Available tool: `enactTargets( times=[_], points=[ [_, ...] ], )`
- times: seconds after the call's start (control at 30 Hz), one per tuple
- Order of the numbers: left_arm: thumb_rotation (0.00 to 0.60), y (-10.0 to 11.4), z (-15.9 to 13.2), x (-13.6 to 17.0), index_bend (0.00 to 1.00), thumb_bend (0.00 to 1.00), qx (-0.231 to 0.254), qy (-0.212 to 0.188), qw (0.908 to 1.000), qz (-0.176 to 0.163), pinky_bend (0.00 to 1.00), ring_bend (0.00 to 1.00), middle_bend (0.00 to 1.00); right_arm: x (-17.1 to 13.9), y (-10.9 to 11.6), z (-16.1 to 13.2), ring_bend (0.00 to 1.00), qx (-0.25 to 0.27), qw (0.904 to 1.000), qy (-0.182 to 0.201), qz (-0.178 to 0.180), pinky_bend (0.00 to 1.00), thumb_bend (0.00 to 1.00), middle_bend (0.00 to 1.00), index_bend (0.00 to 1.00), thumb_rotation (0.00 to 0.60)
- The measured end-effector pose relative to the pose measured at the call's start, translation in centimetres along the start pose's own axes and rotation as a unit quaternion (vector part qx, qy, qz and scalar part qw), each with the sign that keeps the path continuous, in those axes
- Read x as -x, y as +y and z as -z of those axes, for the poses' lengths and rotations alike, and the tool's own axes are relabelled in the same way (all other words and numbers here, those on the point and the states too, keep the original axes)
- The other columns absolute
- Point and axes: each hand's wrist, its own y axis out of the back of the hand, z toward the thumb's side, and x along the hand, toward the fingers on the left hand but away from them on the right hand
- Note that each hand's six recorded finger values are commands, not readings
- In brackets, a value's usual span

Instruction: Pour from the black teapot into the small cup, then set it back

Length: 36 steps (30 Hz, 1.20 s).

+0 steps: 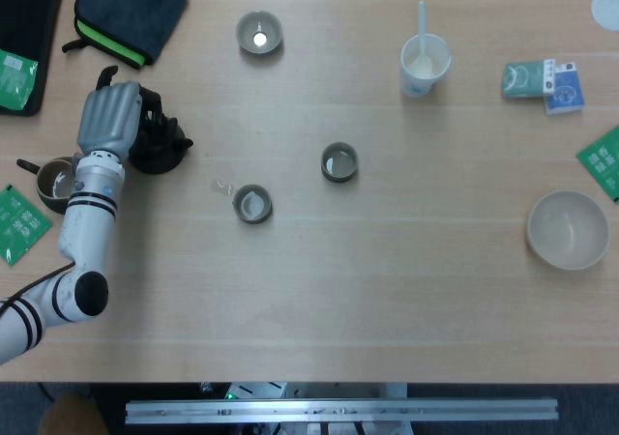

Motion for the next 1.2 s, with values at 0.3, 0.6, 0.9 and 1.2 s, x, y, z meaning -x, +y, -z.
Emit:
enactTargets(
  times=[0.3,0.6,0.9,1.2],
  points=[
    [0.362,0.6,-0.2,0.8,0.31,0.36,-0.012,0.007,0.9994,0.032,0.07,0.16,0.32,-0.1,0.1,0.0,0.2,0.002,1.0,0.001,0.002,0.25,0.12,0.29,0.31,0.6],
    [0.36,2.2,-1.6,2.0,0.31,0.36,0.013,-0.009,0.9996,0.021,0.07,0.16,0.32,0.2,0.1,-0.3,0.2,0.003,1.0,0.007,0.003,0.25,0.12,0.29,0.31,0.6],
    [0.366,5.3,-2.8,3.8,0.31,0.36,0.039,-0.045,0.998,-0.023,0.07,0.16,0.32,0.3,0.2,-0.5,0.2,0.003,0.9999,0.01,0.004,0.25,0.12,0.29,0.31,0.6],
    [0.582,8.3,-2.5,7.3,0.31,0.36,0.043,-0.065,0.9942,-0.075,0.07,0.16,0.32,0.4,0.3,-0.5,0.2,-0.002,1.0,0.008,0.004,0.25,0.12,0.29,0.31,0.6]
  ],
)
